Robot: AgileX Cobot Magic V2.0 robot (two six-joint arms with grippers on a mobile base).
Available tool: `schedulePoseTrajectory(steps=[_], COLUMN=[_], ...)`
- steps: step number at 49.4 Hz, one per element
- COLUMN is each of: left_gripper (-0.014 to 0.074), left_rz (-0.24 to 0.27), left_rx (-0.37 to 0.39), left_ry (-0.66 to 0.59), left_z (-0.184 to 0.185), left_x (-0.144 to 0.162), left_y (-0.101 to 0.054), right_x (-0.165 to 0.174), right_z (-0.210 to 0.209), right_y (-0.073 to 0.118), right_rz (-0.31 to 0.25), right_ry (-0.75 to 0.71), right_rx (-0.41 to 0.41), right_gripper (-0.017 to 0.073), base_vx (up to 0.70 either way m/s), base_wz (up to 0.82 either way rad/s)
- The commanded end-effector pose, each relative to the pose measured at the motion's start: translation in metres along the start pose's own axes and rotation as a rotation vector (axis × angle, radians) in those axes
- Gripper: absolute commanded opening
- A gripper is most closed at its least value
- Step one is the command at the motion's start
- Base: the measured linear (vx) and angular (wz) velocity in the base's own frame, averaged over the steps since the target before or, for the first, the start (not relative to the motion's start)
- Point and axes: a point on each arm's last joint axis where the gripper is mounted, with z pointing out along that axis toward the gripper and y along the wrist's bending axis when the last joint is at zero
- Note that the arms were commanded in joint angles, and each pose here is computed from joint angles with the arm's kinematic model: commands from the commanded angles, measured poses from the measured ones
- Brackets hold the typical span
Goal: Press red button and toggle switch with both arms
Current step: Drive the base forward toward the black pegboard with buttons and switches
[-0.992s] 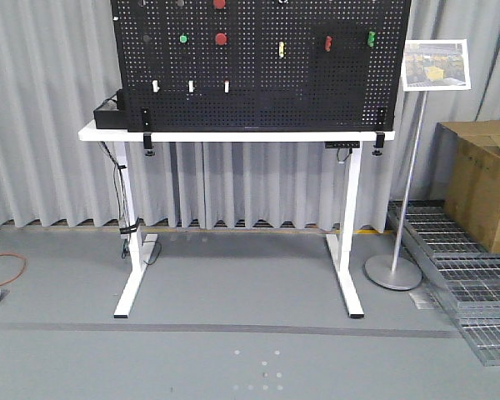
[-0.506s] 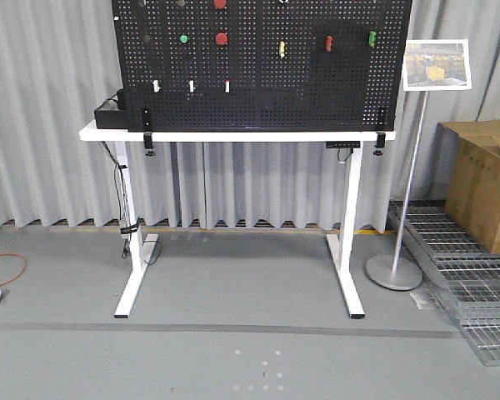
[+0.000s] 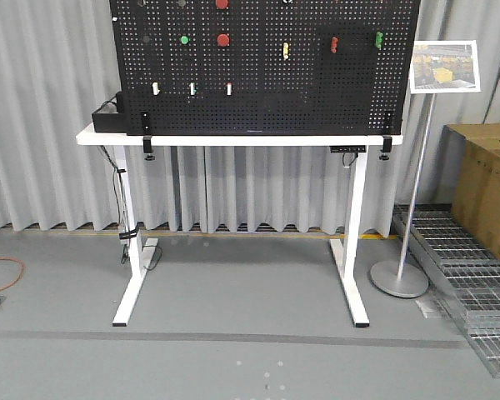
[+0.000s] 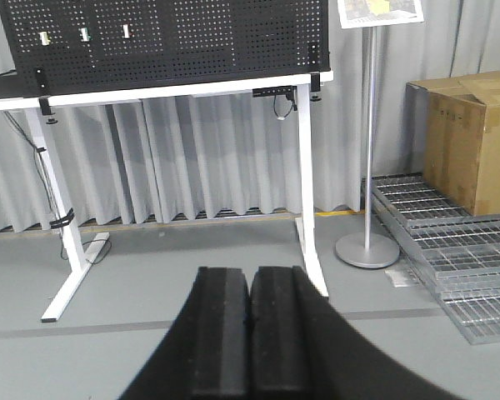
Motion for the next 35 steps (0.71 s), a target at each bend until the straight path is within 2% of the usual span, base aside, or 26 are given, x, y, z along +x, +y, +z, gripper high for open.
schedulePoseTrajectory(steps=[1,15,35], left_gripper=[0.0002,0.0002,0.0002], left_rz=[-0.005,-0.005,-0.005], left_rx=[-0.005,-0.005,-0.005], left_ry=[-0.051,-0.051,-0.051], left_z=[0.001,0.001,0.001], left_x=[0.0038,0.0038,0.0038], left_y=[0.001,0.001,0.001], right_x=[-0.0046,-0.0046,-0.0046], right_z=[-0.001,-0.001,-0.001], right_y=[0.0001,0.0001,0.0001], right_rz=[-0.01,-0.01,-0.01], right_ry=[-0.088,-0.088,-0.088], right_rx=[-0.001,-0.001,-0.001], right_gripper=[-0.0003,-0.0003,-0.0003], base_vx=[0.25,0.32,0.47], base_wz=[-0.01,0.01,0.06])
